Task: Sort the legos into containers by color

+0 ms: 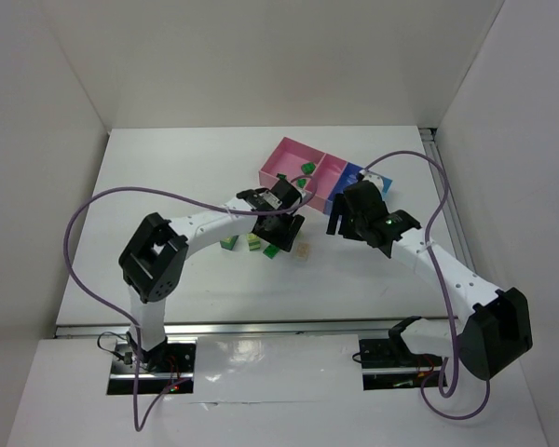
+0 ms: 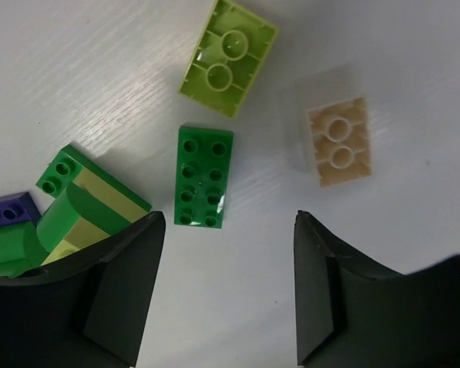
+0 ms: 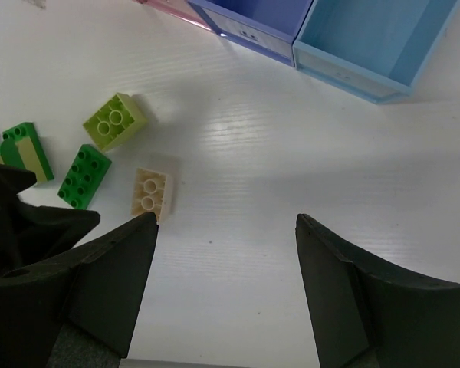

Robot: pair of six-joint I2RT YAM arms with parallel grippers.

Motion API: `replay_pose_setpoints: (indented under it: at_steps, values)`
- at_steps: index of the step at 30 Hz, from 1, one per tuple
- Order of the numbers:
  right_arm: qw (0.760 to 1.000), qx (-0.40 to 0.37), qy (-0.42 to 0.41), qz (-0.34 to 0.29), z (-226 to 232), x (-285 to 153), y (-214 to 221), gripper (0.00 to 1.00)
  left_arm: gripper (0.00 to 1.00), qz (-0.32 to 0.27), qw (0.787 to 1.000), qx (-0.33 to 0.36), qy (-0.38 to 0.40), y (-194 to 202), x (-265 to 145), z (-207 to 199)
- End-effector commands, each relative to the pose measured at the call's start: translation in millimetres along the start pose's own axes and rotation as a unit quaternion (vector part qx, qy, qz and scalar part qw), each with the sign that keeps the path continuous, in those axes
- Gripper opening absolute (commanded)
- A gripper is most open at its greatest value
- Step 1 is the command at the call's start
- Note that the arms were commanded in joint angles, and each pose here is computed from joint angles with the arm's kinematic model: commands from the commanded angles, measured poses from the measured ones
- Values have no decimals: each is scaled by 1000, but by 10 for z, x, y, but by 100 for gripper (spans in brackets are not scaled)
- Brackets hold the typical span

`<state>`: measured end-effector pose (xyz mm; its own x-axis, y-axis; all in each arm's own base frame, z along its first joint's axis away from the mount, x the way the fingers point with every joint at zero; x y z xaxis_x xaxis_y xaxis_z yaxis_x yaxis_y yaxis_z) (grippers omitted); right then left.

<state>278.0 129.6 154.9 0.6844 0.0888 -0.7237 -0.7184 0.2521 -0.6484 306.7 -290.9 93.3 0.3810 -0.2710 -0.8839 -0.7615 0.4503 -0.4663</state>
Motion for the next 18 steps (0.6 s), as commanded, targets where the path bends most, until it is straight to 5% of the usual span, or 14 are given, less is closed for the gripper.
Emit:
replay_pose_setpoints:
  at_steps: [1, 12, 18]
  values:
    - [1000, 7, -1, -26, 0, -70, -92, 80, 73, -17, 999, 5, -26, -68, 152, 114]
    - [1000, 4, -7, -27, 63, -66, -160, 80, 61, 31, 999, 20, -29, 86, 528, 150]
    - [1000, 4, -3, -30, 51, -65, -168, 80, 35, 38, 998, -1, -40, 168, 492, 178]
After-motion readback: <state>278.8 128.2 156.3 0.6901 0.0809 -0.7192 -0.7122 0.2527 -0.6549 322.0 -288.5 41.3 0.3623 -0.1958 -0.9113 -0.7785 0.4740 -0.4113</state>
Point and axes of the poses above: each gripper's point midway between its finger pads, its own x axis out along the fingers, its own z axis along the line the jaws close on, y = z × x, the point moved 2 cm from there along -x, back along the fingers, and after that the axes turned 2 degrees about x, right-handed, at the moved point
